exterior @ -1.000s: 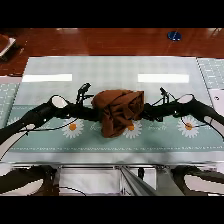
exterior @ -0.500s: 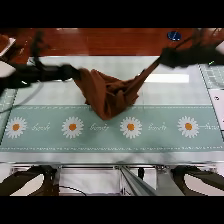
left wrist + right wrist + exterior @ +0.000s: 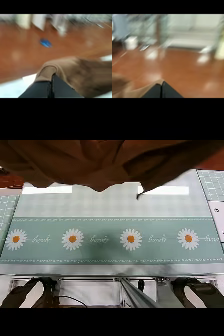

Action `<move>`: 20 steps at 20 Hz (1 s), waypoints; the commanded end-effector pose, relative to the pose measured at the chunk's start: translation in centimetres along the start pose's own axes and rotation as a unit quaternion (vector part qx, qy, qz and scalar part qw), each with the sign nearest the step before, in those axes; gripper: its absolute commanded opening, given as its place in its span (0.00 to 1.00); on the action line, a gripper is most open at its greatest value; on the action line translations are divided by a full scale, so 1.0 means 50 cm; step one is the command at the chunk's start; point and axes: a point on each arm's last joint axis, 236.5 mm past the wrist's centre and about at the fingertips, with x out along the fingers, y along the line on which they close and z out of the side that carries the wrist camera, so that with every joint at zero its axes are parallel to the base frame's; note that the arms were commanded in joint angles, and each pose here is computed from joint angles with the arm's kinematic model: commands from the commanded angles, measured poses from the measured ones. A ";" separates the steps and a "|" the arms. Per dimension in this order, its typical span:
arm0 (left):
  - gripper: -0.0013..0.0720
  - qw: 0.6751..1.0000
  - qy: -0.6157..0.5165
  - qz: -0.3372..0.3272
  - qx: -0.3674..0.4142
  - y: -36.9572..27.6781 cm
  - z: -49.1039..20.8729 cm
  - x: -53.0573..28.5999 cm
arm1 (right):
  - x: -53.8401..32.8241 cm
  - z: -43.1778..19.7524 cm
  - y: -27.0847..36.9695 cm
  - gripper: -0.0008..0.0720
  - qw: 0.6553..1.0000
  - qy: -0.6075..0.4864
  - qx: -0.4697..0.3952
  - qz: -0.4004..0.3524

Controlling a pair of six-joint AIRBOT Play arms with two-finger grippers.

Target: Fold the shirts.

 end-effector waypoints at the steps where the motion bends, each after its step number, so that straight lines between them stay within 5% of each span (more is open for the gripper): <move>1: 0.04 0.989 -0.052 0.110 0.078 -0.034 0.063 -0.142 | -0.191 0.035 -0.049 0.05 0.994 -0.046 -0.027 -0.094; 5: 0.04 0.975 -0.041 0.188 0.115 -0.036 0.037 -0.244 | -0.259 -0.037 -0.102 0.05 0.987 0.019 -0.009 -0.162; 9: 0.04 0.978 0.064 0.181 0.077 0.017 -0.113 -0.201 | -0.197 -0.175 -0.114 0.05 0.977 0.142 0.011 -0.159; 13: 0.04 0.965 0.185 0.187 -0.014 0.132 -0.353 -0.077 | -0.089 -0.437 -0.130 0.05 0.937 0.315 0.039 -0.147; 20: 0.04 0.919 0.287 0.160 -0.218 0.239 -0.705 0.133 | 0.118 -0.817 -0.202 0.05 0.875 0.439 0.113 -0.168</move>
